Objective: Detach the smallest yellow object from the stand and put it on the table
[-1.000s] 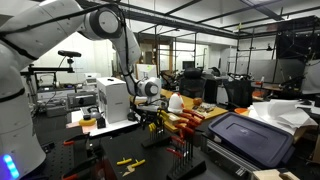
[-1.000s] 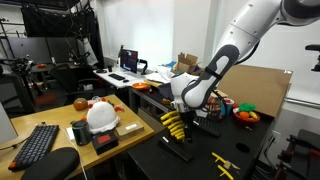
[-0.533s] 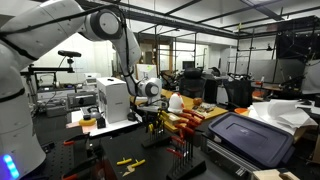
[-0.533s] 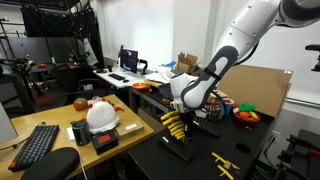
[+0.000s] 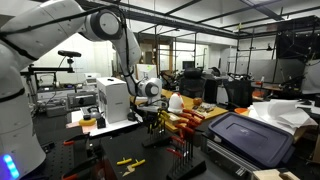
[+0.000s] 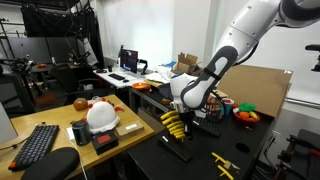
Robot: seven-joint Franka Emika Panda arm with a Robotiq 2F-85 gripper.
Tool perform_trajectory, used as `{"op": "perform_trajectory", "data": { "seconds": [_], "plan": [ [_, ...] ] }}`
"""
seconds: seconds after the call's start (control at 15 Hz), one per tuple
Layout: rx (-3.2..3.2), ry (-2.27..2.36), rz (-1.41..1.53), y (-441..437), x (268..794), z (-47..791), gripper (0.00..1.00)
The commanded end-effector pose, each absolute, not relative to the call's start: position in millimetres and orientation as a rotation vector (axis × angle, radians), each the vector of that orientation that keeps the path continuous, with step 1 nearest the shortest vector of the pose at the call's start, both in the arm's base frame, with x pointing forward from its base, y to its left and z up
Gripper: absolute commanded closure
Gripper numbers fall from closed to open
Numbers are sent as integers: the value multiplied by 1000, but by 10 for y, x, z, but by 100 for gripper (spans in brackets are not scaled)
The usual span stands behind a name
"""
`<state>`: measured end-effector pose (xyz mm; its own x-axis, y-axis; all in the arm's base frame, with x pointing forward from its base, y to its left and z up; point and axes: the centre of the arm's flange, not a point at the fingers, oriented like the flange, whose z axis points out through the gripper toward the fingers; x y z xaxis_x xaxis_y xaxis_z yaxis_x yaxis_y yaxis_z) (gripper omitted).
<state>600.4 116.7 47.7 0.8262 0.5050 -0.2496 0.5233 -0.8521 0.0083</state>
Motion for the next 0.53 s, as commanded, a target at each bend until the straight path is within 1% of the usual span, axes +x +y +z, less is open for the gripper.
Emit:
{"op": "perform_trajectory", "data": {
  "seconds": [0.0, 0.47],
  "plan": [
    [2977, 738, -342, 1154, 5979, 537, 95],
    [3030, 556, -346, 1122, 5929, 557, 95]
  ]
}}
